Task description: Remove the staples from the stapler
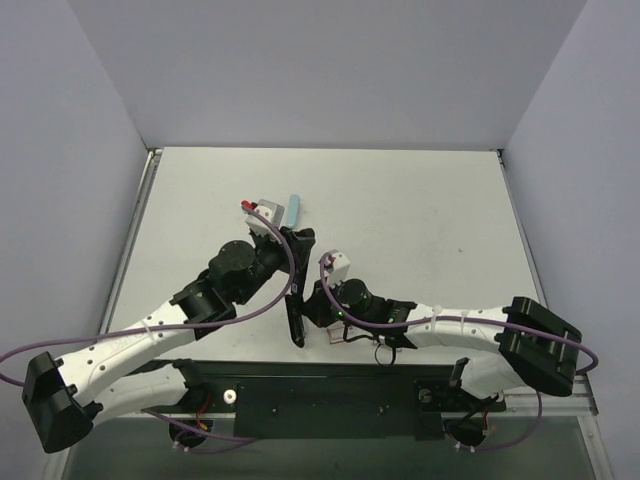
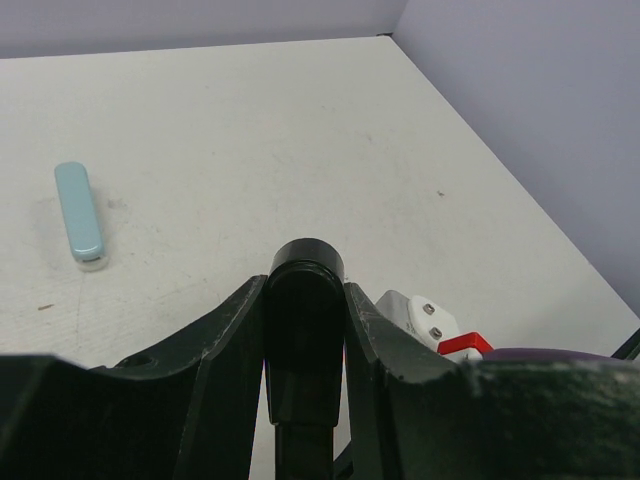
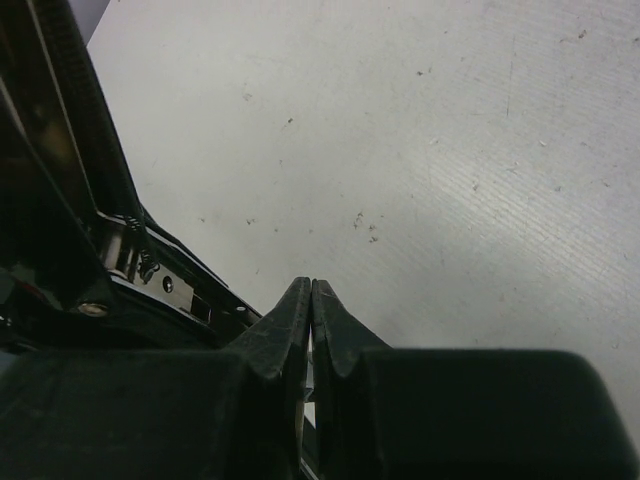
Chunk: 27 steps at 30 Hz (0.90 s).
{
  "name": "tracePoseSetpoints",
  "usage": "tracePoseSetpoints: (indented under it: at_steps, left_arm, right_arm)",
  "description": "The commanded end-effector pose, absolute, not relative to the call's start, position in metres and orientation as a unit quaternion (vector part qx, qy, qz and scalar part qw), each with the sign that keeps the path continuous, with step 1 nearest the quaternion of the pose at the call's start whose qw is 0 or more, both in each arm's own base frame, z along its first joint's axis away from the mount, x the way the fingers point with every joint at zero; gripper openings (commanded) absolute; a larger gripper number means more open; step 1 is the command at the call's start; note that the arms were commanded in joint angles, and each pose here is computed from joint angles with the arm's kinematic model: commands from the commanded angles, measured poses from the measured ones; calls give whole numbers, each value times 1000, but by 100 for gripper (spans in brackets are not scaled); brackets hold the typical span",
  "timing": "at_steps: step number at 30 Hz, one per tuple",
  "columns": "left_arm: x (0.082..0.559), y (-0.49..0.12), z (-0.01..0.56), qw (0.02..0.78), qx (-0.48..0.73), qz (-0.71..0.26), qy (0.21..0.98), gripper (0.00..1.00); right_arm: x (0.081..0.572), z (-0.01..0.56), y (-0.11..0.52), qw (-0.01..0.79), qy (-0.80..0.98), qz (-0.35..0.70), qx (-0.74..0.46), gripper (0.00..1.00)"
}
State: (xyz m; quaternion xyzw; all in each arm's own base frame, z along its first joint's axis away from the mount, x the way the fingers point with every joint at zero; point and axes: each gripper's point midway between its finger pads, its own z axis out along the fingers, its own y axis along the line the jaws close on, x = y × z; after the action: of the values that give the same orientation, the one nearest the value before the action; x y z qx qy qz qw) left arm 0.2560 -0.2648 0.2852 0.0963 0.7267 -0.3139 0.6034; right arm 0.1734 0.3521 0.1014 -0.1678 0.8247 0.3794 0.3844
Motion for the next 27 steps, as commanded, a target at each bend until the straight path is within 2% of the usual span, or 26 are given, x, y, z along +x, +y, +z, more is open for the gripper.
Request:
tracePoseSetpoints:
  at_steps: [1,12,27]
  left_arm:
    - [268,-266,359,668,47,-359,651,0]
    - [289,-279,351,668,55,-337,661,0]
    - [264,-258,364,661,50,-360,656,0]
  right_arm:
    - [177,134,375,409,789,428,-163,0]
    - [189,137,383,416,783,434,-157,0]
    - [202,138,347,437,793,400,-140,0]
